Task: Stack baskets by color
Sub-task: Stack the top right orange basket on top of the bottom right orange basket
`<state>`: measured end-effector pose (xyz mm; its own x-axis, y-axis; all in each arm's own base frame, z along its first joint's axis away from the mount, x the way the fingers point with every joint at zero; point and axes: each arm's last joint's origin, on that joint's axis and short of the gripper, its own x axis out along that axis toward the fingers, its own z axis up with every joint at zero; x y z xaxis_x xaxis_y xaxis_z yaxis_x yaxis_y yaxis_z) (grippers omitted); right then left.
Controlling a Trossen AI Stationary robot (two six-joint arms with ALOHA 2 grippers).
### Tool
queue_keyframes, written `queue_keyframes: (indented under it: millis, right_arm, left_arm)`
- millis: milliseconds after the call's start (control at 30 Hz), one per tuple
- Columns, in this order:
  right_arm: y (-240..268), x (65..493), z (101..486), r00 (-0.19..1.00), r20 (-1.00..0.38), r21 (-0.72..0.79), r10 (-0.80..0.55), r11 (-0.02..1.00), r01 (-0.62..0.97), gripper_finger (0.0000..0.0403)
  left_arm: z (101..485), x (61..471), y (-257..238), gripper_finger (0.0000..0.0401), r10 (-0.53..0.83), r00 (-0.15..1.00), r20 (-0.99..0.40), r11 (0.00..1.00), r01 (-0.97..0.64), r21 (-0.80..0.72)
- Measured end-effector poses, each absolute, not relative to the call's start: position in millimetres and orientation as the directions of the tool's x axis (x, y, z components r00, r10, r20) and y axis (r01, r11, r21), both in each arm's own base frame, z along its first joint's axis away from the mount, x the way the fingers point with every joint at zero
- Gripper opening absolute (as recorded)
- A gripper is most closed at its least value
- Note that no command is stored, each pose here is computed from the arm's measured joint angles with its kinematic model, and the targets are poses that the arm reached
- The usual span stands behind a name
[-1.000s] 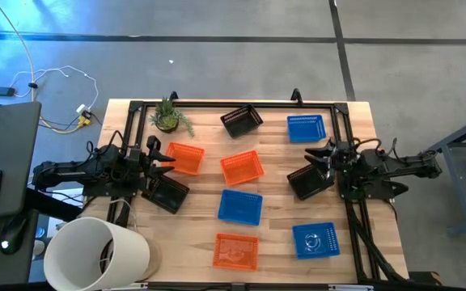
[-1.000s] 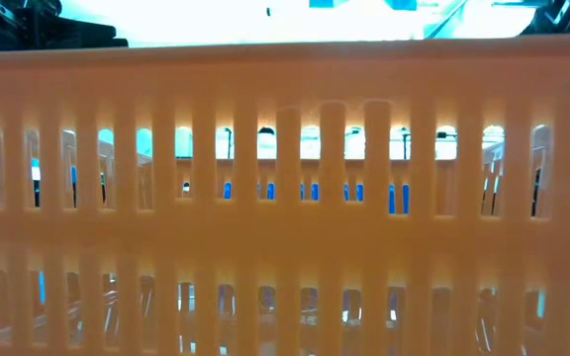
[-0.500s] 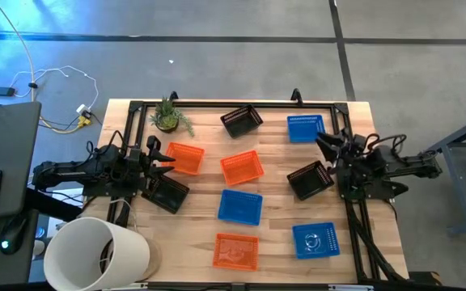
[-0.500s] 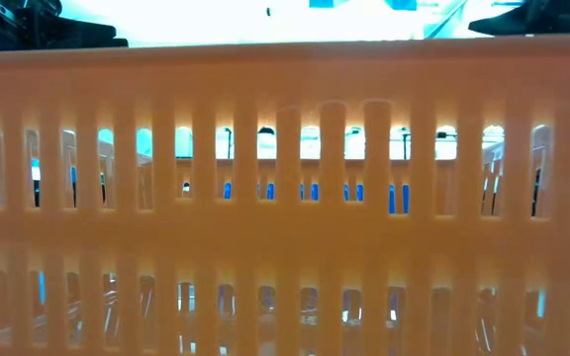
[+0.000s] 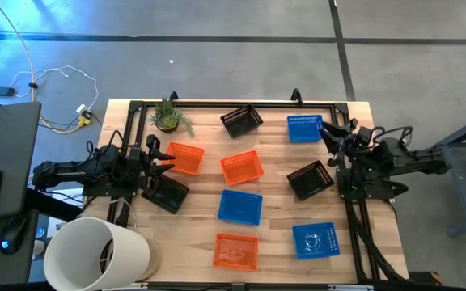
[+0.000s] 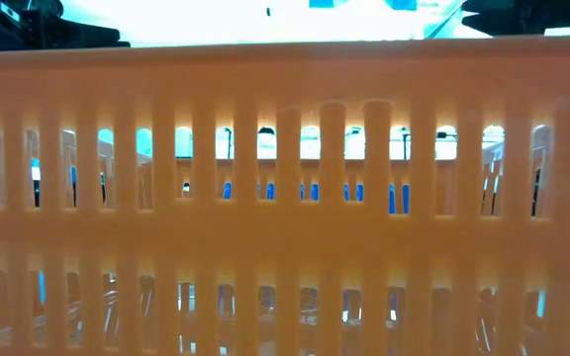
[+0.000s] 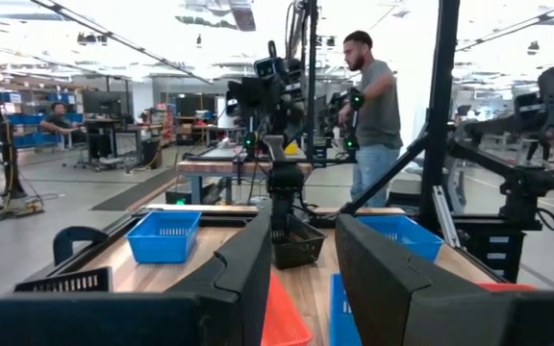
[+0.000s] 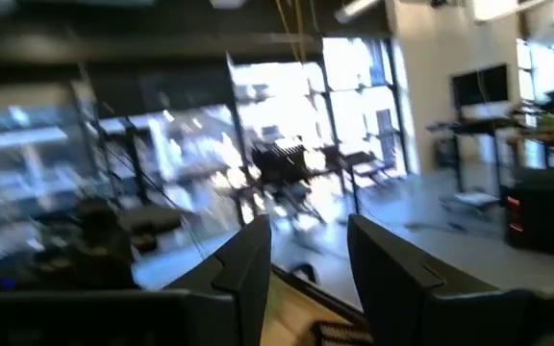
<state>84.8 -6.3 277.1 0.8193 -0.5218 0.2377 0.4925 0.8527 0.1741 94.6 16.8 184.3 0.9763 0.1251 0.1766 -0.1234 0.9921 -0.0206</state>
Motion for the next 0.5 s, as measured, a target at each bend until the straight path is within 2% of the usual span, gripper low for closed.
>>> queue_keyframes:
  millis: [233, 500]
  right_arm:
    - [-5, 105, 305, 0.814, 0.028, 0.083, -0.581, 0.812, 0.577, 0.0128]
    - [-16, 134, 330, 0.738, -0.181, -0.009, -0.65, 0.752, 0.659, 0.0128]
  left_arm:
    - [184, 95, 17, 0.0107, 0.126, 0.976, 0.177, 0.992, -0.122, -0.031]
    - [184, 95, 17, 0.0107, 0.129, 0.976, 0.176, 0.992, -0.125, -0.037]
